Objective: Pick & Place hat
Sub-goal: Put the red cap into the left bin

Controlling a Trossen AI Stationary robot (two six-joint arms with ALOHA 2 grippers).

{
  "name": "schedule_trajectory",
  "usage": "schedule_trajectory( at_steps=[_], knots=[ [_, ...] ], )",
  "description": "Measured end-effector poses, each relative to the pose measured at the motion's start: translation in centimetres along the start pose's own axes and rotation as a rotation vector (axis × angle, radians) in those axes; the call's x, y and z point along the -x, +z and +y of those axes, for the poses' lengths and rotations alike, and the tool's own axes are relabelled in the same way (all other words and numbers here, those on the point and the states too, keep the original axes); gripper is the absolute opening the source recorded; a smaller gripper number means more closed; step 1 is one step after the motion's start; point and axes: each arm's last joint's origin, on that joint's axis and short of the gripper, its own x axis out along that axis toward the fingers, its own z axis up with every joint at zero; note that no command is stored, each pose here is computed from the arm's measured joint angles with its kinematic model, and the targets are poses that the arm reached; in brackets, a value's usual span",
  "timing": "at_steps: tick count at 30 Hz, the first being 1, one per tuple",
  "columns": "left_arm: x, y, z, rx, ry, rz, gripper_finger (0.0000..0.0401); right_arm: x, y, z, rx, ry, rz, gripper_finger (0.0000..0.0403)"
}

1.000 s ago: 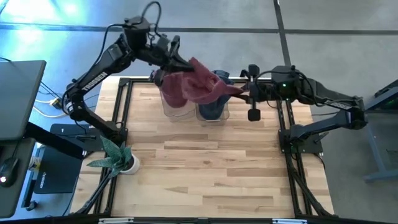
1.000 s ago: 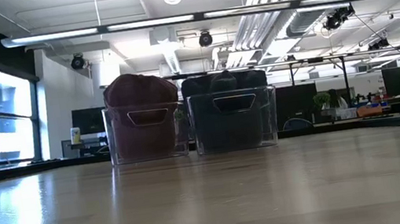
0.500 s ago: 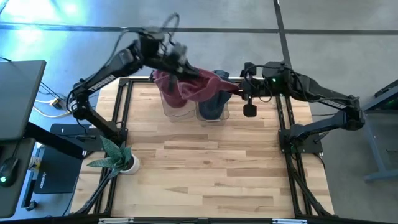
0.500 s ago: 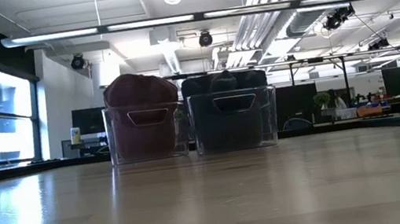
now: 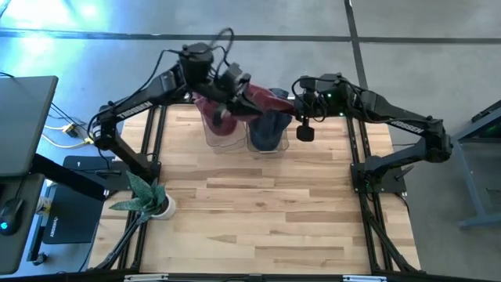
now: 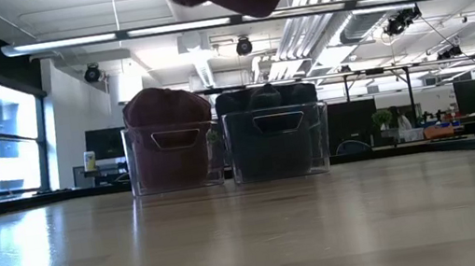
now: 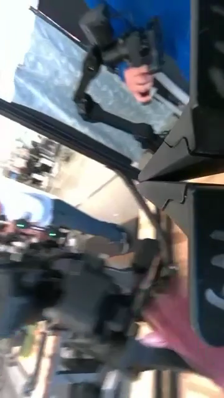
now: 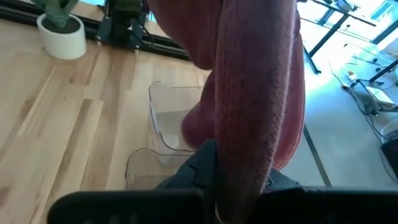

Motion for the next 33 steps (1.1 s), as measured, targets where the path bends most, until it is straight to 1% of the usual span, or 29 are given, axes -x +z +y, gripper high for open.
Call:
schedule_trajectory(
  at_steps=[3,6,9,11,12,17,19,20,22,24,27,30,33],
  knots=[
    [0.3,0.5,-0.3,-0.018,0.015,-0.031,0.0000,0.0,0.0,0.0,0.000,0.013,-0.001,0.0013],
    [1.0,0.4,0.4,0.004,0.052,-0.019,0.0000,0.0,-0.2,0.1,-0.002,0.033,0.009,0.0011],
    [2.3,0.7,0.8,0.009,0.088,-0.024,0.0000,0.0,-0.4,0.4,-0.011,0.097,0.014,0.0011],
    [3.9,0.9,0.7,0.011,0.129,-0.020,0.0000,0.2,-0.3,0.4,-0.034,0.132,-0.004,0.0011],
    [4.8,1.0,0.7,-0.004,0.152,-0.016,0.0000,0.3,-0.3,0.3,-0.046,0.149,-0.014,0.0011],
    [7.9,1.5,-0.5,-0.184,0.250,0.005,0.0000,0.8,-0.3,-0.6,-0.089,0.236,-0.092,0.0005],
    [8.6,1.5,-0.8,-0.234,0.266,0.016,0.0004,1.0,-0.2,-1.2,-0.112,0.269,-0.141,0.0006],
    [8.7,1.6,-0.9,-0.267,0.256,0.015,0.0009,1.0,-0.2,-1.6,-0.126,0.281,-0.163,0.0006],
    [8.8,1.7,-1.2,-0.314,0.196,0.011,0.0030,1.1,-0.1,-2.1,-0.138,0.314,-0.206,0.0008],
    [8.7,1.9,-1.4,-0.319,0.137,-0.003,0.0063,1.1,0.1,-2.5,-0.139,0.340,-0.257,0.0008],
    [8.6,2.1,-1.5,-0.224,0.069,-0.021,0.0127,1.2,-0.1,-3.0,-0.145,0.335,-0.267,0.0006],
    [8.5,1.9,-1.4,-0.176,0.004,-0.005,0.0200,1.3,-0.2,-3.6,-0.152,0.313,-0.267,0.0007],
    [8.4,1.4,-1.2,-0.159,0.009,0.024,0.0263,1.3,-0.4,-3.9,-0.161,0.299,-0.265,0.0009]
  ],
)
